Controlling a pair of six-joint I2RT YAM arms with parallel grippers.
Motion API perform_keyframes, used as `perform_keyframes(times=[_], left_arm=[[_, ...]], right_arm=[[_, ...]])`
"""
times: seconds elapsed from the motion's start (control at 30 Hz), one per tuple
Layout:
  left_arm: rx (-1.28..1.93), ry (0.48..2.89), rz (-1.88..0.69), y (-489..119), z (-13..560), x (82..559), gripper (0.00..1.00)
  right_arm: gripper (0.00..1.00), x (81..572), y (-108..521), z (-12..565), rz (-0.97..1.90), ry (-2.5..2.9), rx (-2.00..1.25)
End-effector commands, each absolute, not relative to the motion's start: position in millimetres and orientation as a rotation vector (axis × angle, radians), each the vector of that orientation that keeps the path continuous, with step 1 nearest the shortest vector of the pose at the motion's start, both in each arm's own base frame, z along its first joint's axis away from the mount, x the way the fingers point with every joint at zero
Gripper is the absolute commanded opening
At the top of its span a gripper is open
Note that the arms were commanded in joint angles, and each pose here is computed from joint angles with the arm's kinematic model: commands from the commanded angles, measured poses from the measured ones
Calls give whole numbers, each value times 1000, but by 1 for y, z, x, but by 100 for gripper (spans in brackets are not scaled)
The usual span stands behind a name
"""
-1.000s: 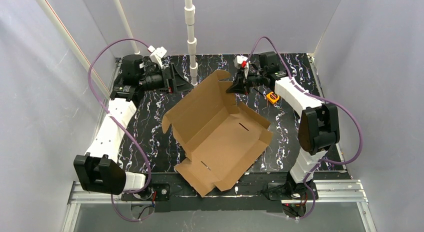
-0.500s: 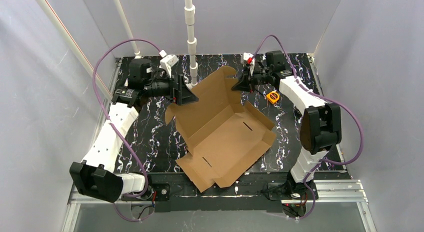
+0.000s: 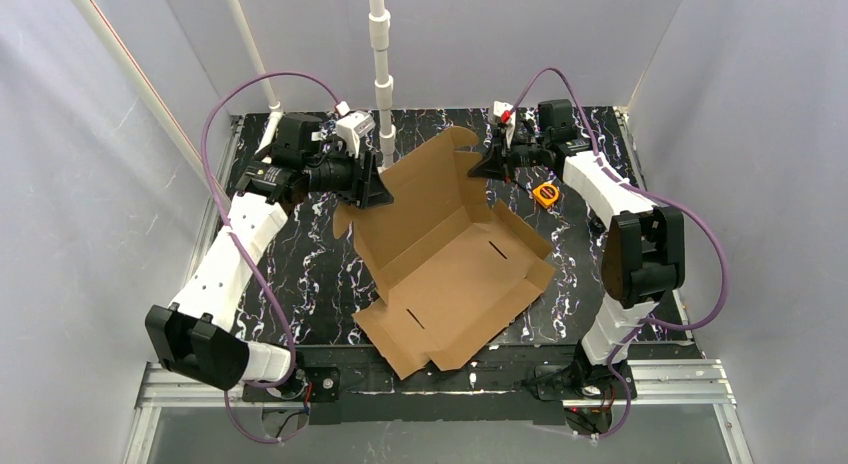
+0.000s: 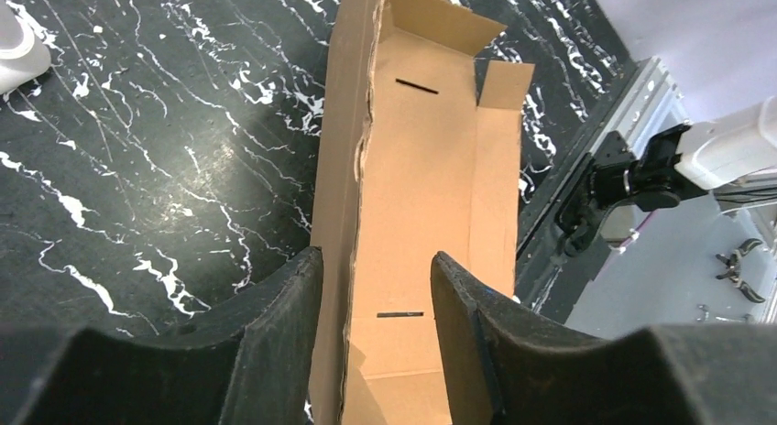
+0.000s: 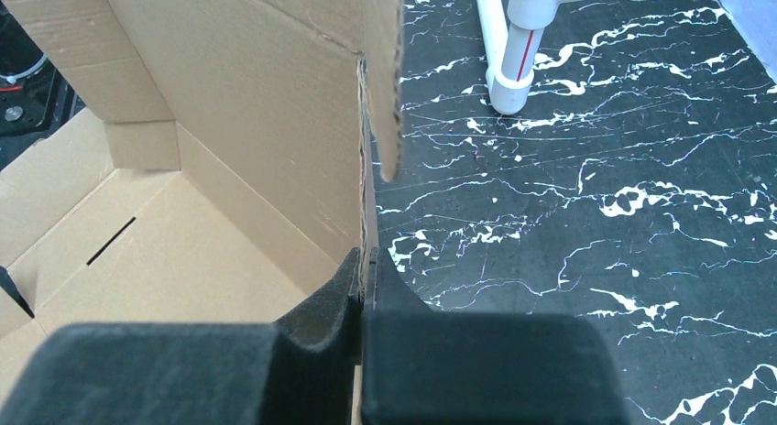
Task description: Fold the paper box
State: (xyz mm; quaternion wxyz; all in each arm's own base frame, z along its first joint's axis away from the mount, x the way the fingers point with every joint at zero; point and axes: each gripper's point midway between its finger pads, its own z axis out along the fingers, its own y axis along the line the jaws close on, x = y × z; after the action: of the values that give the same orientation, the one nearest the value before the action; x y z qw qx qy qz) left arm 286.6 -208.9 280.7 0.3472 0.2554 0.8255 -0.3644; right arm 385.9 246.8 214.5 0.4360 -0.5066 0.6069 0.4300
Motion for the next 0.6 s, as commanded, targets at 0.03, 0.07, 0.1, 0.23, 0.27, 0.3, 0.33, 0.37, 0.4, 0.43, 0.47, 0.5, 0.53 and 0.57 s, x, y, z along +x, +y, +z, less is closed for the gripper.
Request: perform_keyframes(times=[0.03, 0.07, 0.1, 0.23, 0.27, 0.3, 0.33, 0.37, 0.4, 0.43, 0.47, 0.5, 0.53, 0.57], left_arm=[[726, 2138, -851, -205, 282, 288, 43], [729, 2138, -841, -205, 281, 288, 43], [734, 2137, -836, -205, 281, 288, 42], [747, 2128, -826, -204, 282, 288, 40], [747, 2127, -824, -204, 283, 288, 39], [748, 2123, -824, -204, 285, 289, 39], [754, 2116, -828, -204, 288, 287, 39], [756, 2111, -829, -205, 290, 287, 39], [757, 2108, -829, -205, 292, 287, 38], [757, 2106, -831, -205, 294, 287, 38], [756, 2106, -830, -204, 296, 287, 38], [755, 2105, -831, -204, 298, 287, 37], [758, 2104, -836, -205, 299, 286, 37], [761, 2102, -843, -206, 300, 285, 37]], right_arm=[[1, 387, 248, 243, 1041, 1430, -1262], [1, 387, 248, 243, 1041, 1430, -1261], [1, 387, 248, 242, 1042, 1432, -1259], [1, 388, 247, 241, 1041, 1436, -1256], [1, 388, 247, 242, 1040, 1436, -1255], [1, 388, 247, 242, 1040, 1436, -1255], [1, 388, 247, 241, 1041, 1437, -1255], [1, 388, 246, 241, 1041, 1439, -1255], [1, 389, 246, 240, 1041, 1440, -1254], [1, 388, 246, 240, 1042, 1440, -1254], [1, 388, 246, 240, 1042, 1441, -1253], [1, 388, 246, 239, 1042, 1441, -1254], [1, 389, 246, 240, 1041, 1440, -1254], [1, 389, 246, 240, 1042, 1441, -1254]])
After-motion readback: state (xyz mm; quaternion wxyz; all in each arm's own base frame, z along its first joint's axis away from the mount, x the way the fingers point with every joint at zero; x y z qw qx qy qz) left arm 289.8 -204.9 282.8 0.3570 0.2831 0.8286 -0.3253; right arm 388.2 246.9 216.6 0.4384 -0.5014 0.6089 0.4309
